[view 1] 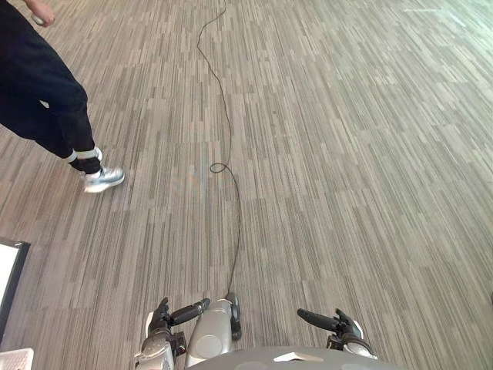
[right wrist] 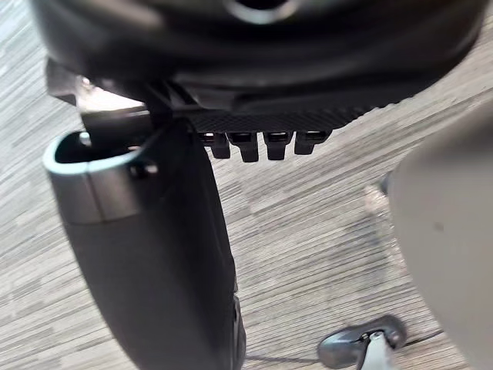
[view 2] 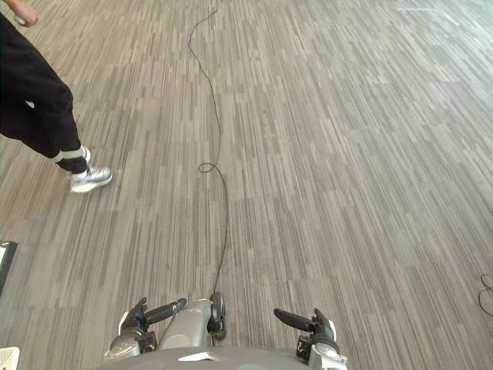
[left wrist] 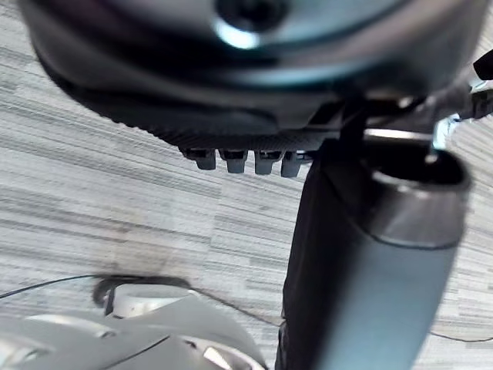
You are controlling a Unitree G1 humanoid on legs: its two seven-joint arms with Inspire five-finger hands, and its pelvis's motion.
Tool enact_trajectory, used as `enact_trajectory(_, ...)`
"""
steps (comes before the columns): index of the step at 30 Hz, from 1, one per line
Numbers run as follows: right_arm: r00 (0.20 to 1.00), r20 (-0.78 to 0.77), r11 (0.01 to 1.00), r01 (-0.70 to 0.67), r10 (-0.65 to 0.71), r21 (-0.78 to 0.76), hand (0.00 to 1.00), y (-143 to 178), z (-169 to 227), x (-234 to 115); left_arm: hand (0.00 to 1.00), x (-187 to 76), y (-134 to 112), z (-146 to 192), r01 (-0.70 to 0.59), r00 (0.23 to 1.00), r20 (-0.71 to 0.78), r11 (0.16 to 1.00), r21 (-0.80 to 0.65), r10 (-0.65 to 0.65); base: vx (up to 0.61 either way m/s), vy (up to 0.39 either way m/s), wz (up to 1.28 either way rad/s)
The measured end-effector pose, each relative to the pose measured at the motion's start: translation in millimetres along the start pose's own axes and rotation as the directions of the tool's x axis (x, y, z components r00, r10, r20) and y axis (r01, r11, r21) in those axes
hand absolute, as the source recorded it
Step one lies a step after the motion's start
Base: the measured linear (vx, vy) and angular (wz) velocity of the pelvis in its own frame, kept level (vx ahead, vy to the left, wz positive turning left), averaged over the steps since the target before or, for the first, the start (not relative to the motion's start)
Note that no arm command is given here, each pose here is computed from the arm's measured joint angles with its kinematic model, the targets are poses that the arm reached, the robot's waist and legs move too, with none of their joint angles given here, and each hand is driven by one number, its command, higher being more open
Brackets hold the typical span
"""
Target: Pick up cushions and gather them together orderly.
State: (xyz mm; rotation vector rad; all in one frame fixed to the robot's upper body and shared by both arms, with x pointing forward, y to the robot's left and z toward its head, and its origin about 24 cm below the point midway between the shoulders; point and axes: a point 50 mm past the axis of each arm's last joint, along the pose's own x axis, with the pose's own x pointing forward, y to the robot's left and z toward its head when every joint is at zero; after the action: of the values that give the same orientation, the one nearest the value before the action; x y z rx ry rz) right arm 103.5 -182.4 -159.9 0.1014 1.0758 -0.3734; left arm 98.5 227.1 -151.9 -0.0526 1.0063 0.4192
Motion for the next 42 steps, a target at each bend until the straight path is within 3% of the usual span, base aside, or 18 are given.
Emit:
enact_trajectory(6, 0.997, 0.079, 1.000, 0.006, -0.005, -0.015, 1.00, -2, 16, 1, 1.00, 0, -4, -1, 0.014, 1.000, -0.012, 1.000, 0.014, -0.013, 0.42, 0.083, 0.01)
enact_trajectory(15, 0.994, 0.090, 0.997, 0.063, -0.066, 0.032, 1.00, -25, 31, 7, 1.00, -2, -49, -5, 0.149, 0.988, -0.054, 0.988, 0.045, -0.147, 0.57, -0.167, 0.34)
enact_trajectory(27, 0.998, 0.069, 0.999, 0.003, 0.000, -0.034, 1.00, -1, 24, 4, 1.00, 0, -48, 27, 0.142, 0.985, 0.100, 0.990, -0.019, -0.139, 0.51, -0.095, -0.17)
enact_trajectory(38, 0.995, 0.040, 0.995, -0.086, 0.088, -0.052, 1.00, 31, 14, -1, 1.00, 4, -33, 32, 0.093, 0.990, 0.107, 0.994, -0.050, -0.087, 0.58, 0.295, -0.69)
enact_trajectory(42, 0.984, 0.146, 0.995, -0.094, 0.099, -0.045, 1.00, 32, 32, -2, 1.00, 4, -31, 23, 0.082, 0.995, 0.052, 0.996, -0.025, -0.081, 0.49, 0.227, -0.42)
